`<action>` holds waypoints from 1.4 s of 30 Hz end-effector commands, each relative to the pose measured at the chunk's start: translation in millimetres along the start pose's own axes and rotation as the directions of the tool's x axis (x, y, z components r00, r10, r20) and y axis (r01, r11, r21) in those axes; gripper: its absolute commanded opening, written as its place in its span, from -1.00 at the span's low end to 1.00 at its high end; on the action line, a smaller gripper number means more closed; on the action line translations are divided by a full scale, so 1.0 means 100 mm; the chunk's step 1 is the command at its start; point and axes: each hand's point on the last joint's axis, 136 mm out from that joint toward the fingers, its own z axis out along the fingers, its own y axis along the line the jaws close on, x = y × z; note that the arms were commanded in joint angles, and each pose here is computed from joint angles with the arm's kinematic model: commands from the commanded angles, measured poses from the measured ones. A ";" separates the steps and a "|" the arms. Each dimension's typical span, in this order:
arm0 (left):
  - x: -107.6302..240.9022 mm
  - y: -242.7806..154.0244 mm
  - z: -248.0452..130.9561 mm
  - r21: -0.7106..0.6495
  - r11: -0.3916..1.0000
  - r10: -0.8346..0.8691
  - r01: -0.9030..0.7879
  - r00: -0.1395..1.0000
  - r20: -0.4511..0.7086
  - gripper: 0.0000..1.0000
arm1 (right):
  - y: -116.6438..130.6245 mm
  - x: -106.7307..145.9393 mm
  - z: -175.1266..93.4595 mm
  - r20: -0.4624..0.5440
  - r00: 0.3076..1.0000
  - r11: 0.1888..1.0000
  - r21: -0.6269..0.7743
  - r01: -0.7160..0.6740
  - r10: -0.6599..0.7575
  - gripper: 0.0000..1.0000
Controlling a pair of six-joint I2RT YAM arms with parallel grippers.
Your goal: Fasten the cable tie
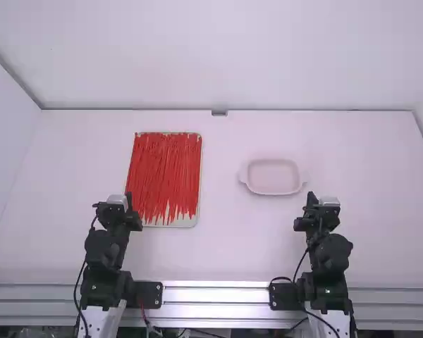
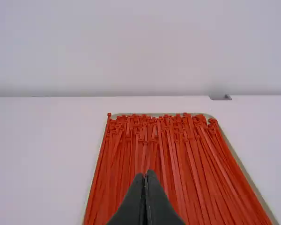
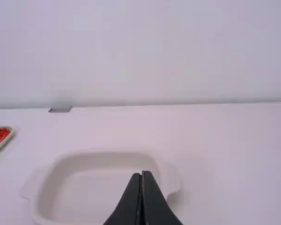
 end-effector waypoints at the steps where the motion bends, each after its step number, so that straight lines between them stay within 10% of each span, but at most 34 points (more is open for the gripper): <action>1: 0.00 0.00 0.00 0.000 1.000 0.000 0.000 1.000 0.000 -0.99 | 0.00 0.00 0.00 0.000 1.000 1.000 0.002 0.003 -0.003 -0.99; 21: -0.19 -0.08 -0.01 0.045 0.999 -0.010 0.014 0.997 -0.075 -0.68 | 0.11 -0.18 0.01 -0.072 0.996 0.997 -0.051 -0.061 0.057 -0.68; 42: -0.37 -0.25 0.25 0.134 0.989 -0.010 0.064 0.928 -0.372 0.10 | 0.52 -0.36 0.26 -0.425 0.900 0.970 -0.165 -0.180 0.095 0.10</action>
